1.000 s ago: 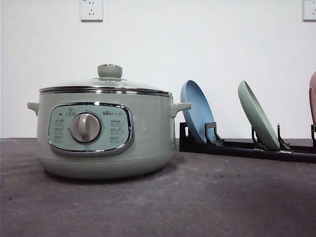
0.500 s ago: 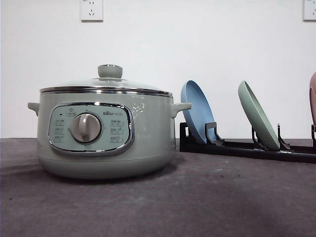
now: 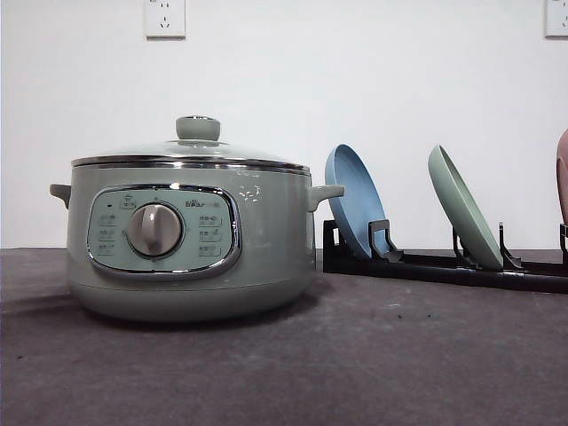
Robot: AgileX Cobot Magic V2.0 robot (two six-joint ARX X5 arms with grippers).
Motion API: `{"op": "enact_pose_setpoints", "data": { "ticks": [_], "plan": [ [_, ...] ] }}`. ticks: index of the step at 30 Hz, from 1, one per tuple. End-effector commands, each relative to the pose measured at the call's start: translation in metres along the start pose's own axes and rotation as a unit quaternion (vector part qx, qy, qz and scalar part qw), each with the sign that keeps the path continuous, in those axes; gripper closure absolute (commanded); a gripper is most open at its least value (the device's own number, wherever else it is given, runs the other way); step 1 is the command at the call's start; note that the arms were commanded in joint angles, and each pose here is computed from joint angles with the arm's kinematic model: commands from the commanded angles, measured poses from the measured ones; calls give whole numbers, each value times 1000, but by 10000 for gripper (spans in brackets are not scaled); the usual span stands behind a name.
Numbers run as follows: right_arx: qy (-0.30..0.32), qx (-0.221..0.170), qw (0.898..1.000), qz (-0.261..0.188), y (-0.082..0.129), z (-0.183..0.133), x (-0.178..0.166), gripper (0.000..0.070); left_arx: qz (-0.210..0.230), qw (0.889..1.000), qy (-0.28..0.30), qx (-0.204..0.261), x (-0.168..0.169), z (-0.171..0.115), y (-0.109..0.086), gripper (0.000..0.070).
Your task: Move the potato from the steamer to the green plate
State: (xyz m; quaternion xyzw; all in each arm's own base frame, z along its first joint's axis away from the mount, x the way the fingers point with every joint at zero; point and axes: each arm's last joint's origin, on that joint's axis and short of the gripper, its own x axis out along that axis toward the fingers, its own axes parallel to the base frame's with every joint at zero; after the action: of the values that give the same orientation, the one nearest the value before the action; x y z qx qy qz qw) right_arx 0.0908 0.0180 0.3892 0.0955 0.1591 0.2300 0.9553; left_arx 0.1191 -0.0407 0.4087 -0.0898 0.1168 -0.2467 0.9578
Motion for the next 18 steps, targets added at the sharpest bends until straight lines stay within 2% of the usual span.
{"op": "enact_pose_setpoints", "data": {
  "ticks": [1, 10, 18],
  "plan": [
    [3, -21, 1000, 11, 0, 8, 4, 696, -12, 1000, 7, 18, 4, 7, -2, 689],
    [49, -20, 998, 29, -9, 14, 28, 696, -73, 994, 84, 21, 32, 4, 0, 685],
    [68, -22, 996, 45, -13, 14, 41, 696, -75, 992, 99, 34, 45, 2, 3, 674]
  ]
}}
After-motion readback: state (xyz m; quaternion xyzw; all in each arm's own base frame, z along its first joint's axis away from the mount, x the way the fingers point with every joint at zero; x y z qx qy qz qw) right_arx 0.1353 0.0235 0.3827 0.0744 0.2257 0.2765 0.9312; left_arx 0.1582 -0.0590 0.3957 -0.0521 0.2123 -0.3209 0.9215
